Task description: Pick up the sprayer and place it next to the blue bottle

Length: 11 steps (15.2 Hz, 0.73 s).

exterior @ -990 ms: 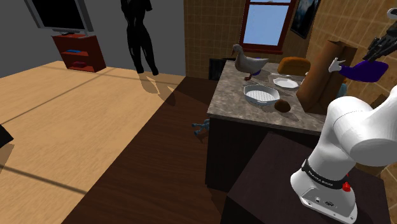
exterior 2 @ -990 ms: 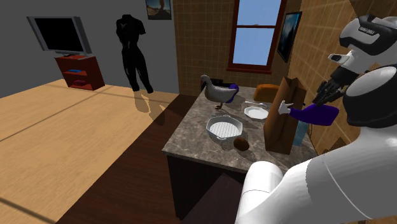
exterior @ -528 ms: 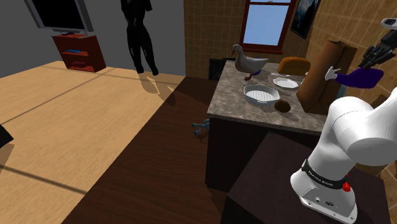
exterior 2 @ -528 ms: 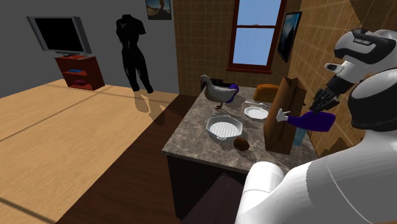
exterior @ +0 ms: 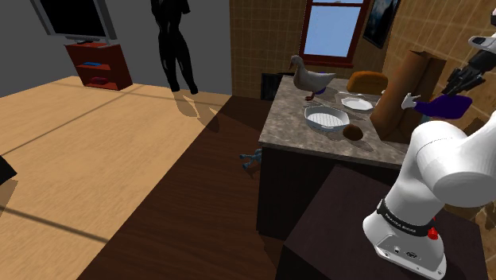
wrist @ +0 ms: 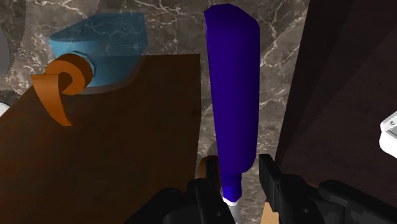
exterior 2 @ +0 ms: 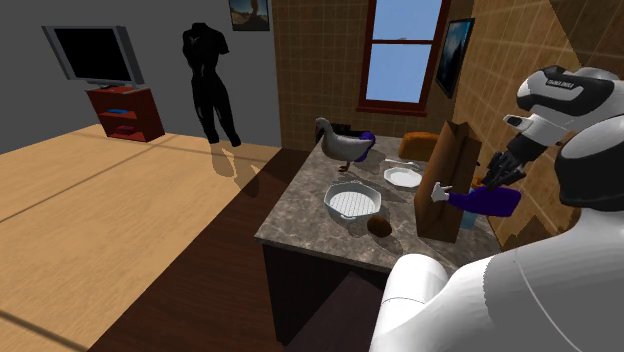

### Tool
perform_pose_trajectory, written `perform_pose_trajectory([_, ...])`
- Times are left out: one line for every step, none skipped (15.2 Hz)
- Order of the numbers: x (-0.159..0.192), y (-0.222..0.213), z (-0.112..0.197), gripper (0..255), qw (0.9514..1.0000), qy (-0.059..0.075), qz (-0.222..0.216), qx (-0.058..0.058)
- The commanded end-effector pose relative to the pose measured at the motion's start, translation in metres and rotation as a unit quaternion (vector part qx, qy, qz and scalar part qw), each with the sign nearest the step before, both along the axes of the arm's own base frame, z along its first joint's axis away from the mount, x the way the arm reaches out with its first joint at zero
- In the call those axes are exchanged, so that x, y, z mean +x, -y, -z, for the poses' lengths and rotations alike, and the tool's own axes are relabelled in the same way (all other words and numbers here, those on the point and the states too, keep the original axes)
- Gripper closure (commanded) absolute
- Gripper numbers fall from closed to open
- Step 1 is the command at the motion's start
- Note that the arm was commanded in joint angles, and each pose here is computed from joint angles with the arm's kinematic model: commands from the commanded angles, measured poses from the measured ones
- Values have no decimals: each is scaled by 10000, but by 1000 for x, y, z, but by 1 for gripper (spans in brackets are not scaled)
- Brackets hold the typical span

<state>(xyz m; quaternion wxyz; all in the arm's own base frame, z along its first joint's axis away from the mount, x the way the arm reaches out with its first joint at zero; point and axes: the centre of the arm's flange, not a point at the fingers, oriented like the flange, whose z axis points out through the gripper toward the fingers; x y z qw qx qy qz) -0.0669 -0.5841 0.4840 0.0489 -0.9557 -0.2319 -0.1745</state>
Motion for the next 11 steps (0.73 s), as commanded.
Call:
perform_pose_trajectory([0, -1, 11, 255, 10000, 1, 0, -2])
perform_pose_trajectory([0, -1, 16, 255, 10000, 1, 0, -2])
perform_pose_trajectory([0, -1, 21, 255, 10000, 1, 0, -2])
perform_pose_trajectory([0, -1, 26, 255, 10000, 1, 0, -2])
perform_pose_trajectory([0, -1, 32, 255, 10000, 1, 0, -2])
perform_pose_trajectory([0, -1, 37, 255, 10000, 1, 0, -2])
perform_pose_trajectory([0, -1, 42, 255, 10000, 1, 0, -2])
perform_pose_trajectory([0, -1, 48, 255, 10000, 1, 0, -2])
perform_pose_trajectory([0, -1, 53, 255, 10000, 1, 0, -2])
perform_pose_trajectory([0, -1, 58, 255, 10000, 1, 0, -2])
perform_pose_trajectory([0, -1, 63, 255, 10000, 1, 0, -2])
